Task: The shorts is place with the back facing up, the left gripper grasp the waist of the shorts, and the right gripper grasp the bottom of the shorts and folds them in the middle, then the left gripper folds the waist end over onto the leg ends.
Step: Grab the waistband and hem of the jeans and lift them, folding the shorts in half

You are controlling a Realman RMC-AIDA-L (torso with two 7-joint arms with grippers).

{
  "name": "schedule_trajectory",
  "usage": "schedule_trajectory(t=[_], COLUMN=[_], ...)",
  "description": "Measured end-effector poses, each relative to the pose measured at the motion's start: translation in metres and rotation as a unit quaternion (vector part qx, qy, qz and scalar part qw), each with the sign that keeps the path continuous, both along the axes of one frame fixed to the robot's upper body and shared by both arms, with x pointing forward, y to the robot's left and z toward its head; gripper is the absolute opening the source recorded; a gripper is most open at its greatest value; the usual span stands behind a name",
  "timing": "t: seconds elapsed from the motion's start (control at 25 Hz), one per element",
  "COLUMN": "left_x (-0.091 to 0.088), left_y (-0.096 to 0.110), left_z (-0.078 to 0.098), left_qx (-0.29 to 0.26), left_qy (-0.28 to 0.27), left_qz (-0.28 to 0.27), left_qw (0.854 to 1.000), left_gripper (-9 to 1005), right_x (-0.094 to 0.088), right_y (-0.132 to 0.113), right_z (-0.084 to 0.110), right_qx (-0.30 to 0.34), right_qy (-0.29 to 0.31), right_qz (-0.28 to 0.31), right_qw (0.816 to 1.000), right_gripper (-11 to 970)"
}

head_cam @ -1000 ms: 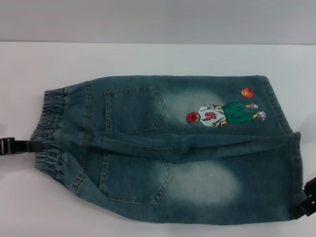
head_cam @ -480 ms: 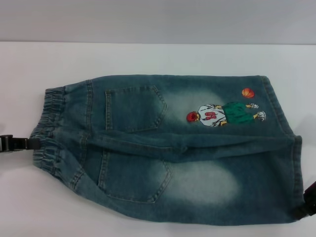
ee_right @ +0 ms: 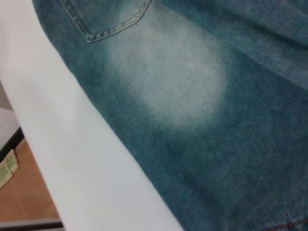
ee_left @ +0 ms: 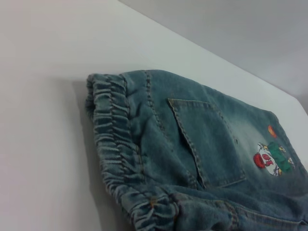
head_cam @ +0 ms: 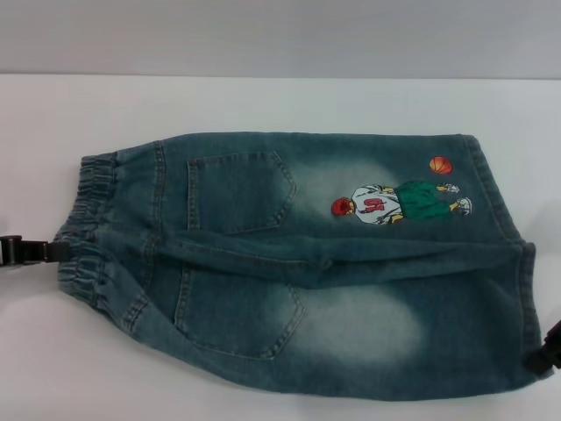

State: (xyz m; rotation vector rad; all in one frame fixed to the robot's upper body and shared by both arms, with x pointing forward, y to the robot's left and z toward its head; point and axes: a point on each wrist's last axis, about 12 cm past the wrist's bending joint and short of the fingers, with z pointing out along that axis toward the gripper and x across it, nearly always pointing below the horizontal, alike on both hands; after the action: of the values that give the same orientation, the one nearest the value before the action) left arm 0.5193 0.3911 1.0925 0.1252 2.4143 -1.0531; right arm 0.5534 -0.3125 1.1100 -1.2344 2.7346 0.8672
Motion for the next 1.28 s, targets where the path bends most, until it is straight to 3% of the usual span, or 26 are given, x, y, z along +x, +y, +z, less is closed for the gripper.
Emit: schedule_trajectory(t=[0.16, 0.28, 0.6, 1.0, 1.28], left_x=[0.001, 0.003, 0.01, 0.024, 0.033], left_y=[0.001, 0.002, 0.0, -0.009, -0.012], left_z=[0.001, 0.003, 0.004, 0.012, 0.012], left_qx=[-0.004, -0.015, -0.033, -0.048, -0.05], left_qy=[-0.005, -0.015, -0.034, -0.058, -0.067], left_qz=[0.007, 0.024, 0.054, 0.06, 0.088], left_qw=[1.0, 1.0, 0.997, 0.995, 0.993], left_gripper=[42, 42, 42, 43, 44], right_x=[0.005, 0.009, 0.011, 0.011, 0.015], right_y=[-0.008, -0.013, -0.02, -0.013, -0.016], right_z=[-0.001, -0.004, 0.0, 0.003, 0.003], right_qx=[-0.002, 0.018, 0.136, 0.201, 0.23], right_qy=[-0.041, -0.094, -0.217, -0.272, -0.324], right_qz=[-0.023, -0.05, -0.094, -0.092, -0.124], right_qw=[0.999, 0.994, 0.962, 0.937, 0.909], right_gripper=[-1, -2, -1, -1, -2])
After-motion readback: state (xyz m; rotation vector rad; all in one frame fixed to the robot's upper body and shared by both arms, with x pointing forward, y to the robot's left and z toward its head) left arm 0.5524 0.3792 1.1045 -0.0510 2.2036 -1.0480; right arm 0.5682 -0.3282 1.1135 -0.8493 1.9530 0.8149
